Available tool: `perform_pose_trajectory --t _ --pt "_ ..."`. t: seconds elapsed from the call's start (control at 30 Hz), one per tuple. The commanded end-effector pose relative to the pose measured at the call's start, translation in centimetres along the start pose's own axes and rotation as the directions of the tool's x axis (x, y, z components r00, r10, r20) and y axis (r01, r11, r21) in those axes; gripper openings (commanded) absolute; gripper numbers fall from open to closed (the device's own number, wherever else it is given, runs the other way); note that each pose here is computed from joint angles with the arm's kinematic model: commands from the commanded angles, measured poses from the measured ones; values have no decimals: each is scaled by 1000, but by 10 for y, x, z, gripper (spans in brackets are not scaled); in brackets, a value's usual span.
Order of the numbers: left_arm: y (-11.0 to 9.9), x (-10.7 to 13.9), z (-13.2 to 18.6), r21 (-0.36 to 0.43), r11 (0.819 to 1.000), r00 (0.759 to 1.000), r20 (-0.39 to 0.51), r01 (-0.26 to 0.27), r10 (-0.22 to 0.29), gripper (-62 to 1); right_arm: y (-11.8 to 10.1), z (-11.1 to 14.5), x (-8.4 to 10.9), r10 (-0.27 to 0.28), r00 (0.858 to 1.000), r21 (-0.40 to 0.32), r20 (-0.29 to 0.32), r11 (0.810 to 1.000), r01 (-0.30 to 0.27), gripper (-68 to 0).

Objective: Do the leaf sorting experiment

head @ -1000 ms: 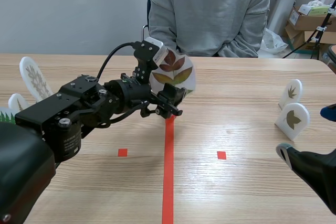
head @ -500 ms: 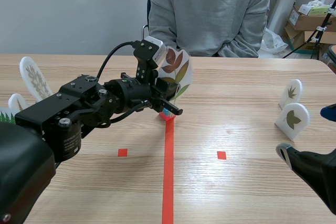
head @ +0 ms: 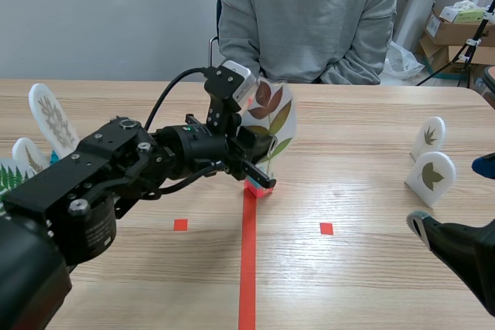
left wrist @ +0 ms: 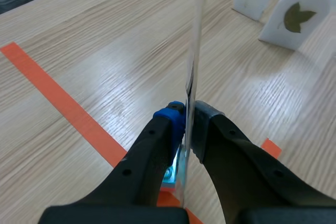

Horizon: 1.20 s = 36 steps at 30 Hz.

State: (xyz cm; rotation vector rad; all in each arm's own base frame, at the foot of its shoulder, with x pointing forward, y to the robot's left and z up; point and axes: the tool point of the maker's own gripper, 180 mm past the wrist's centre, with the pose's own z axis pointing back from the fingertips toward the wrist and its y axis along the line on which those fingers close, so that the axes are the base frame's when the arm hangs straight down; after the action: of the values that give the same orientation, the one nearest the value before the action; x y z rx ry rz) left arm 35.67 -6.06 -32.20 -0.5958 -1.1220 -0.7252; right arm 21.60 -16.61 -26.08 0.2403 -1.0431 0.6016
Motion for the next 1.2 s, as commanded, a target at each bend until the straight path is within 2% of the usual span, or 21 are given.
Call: perform_pose_trajectory --t 0.0,0.2,0.33,0.43,0.53,0.63,0.83,0.93,1.17 --pt "-5 14 9 -8 1000 999 49 16 -15 -578 -1 -1 5 5 1000 5 20 1000 -5 4" --pt "-21 18 50 13 1000 995 100 -11 10 -580 -1 -1 5 6 1000 5 20 1000 -6 4" --pt "-10 19 85 92 995 990 138 -51 38 -580 -1 -1 6 7 1000 4 21 1000 -7 4" --pt "5 17 111 170 981 985 160 -88 61 -580 -2 -1 7 11 1000 3 24 1000 -11 4" --pt "23 6 132 250 961 985 152 -119 82 -580 -4 -2 10 16 999 -1 28 1000 -16 4" --pt "45 -5 152 339 932 986 140 -132 89 -580 -5 -3 11 21 999 -1 29 1000 -20 4" --pt "89 -13 192 495 863 992 110 -102 55 -580 -7 -4 13 29 999 -3 27 1000 -29 4" --pt "107 -20 211 552 829 995 85 -89 51 -580 -7 -4 13 30 999 -3 28 1000 -29 4" --pt "131 -51 238 614 784 995 30 -90 90 -579 -8 -5 15 34 999 -7 33 999 -34 4"
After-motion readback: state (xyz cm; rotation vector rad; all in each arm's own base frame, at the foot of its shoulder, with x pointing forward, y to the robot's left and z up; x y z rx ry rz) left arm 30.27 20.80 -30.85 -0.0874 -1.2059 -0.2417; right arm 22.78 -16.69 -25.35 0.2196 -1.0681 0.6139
